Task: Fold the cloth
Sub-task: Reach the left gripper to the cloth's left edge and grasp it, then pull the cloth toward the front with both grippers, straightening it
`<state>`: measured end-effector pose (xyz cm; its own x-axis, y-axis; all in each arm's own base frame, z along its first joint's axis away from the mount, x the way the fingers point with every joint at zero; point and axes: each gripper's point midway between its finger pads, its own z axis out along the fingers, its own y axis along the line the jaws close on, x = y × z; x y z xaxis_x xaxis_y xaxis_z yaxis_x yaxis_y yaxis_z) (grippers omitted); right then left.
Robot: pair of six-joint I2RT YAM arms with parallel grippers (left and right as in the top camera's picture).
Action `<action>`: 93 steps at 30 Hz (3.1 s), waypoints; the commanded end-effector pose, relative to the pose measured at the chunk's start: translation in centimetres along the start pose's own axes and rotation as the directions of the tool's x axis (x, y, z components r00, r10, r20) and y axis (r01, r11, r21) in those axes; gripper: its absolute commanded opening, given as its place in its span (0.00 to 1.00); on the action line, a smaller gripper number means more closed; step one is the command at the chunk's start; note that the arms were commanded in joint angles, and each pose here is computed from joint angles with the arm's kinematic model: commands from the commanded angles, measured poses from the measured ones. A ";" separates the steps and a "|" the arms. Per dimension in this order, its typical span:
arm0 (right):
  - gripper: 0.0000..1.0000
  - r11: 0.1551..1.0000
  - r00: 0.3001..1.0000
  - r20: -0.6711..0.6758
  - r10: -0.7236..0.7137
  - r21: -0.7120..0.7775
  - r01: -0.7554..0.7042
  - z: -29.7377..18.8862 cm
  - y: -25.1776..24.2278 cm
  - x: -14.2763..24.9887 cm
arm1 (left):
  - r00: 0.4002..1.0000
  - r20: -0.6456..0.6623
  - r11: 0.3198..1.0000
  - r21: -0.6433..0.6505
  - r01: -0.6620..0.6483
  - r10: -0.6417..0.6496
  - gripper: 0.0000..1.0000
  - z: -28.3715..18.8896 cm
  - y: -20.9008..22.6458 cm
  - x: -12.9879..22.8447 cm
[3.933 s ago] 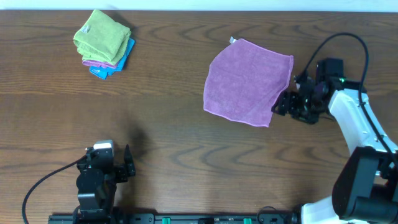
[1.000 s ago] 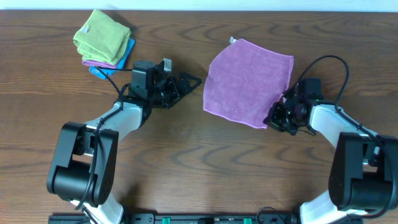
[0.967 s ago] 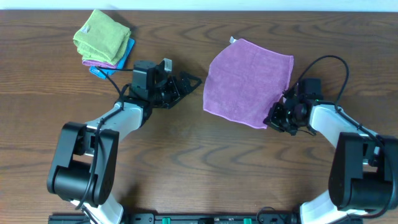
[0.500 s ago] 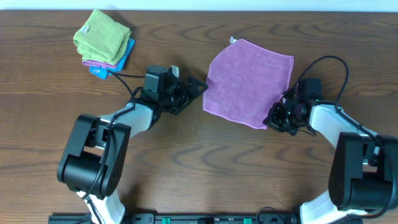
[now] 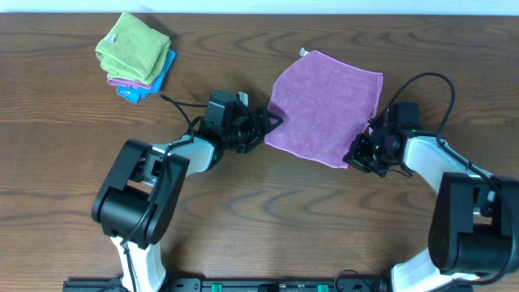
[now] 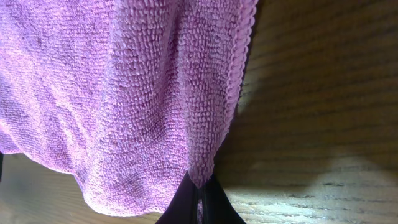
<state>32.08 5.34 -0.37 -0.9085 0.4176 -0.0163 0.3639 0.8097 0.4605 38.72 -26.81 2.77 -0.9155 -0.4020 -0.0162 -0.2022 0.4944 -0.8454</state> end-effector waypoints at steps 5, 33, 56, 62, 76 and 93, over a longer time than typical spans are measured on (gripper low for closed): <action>0.01 1.000 1.000 -0.026 0.003 -0.008 -0.003 0.4 0.2 0.7 | 0.998 -0.004 0.998 -0.015 0.057 -0.057 0.11 0.7 1.0 0.0; 0.01 0.985 0.996 0.000 -0.091 0.150 0.090 -5.9 -0.2 1.5 | 0.884 -0.388 0.963 0.039 -0.267 0.261 0.06 -6.9 -3.5 4.1; 0.04 0.787 0.996 0.076 0.051 0.610 -0.087 -10.3 -10.0 1.9 | 0.791 -0.589 0.872 -0.289 -0.395 0.163 0.06 -8.3 2.5 10.6; 0.06 0.776 0.994 0.092 0.051 0.623 -0.098 -10.5 -10.2 1.6 | 0.797 -0.577 0.860 -0.302 -0.411 0.178 0.06 -8.4 1.8 9.8; 0.04 0.785 0.995 0.088 0.055 0.612 -0.098 -10.3 -10.0 1.7 | 0.830 -0.552 0.924 -0.267 -0.272 0.085 0.74 -7.2 -0.6 10.8; 0.03 0.821 0.995 0.069 0.070 0.563 -0.097 -9.7 -9.2 2.0 | 0.754 -0.642 0.914 -0.207 -0.348 0.142 0.70 -5.7 -0.7 15.6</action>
<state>24.54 -5.40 3.43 -0.8759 0.4816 -0.0270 0.4801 0.8649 -0.1465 23.66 -28.83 6.29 -0.9474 0.2530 0.1963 0.0648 0.7518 -0.6562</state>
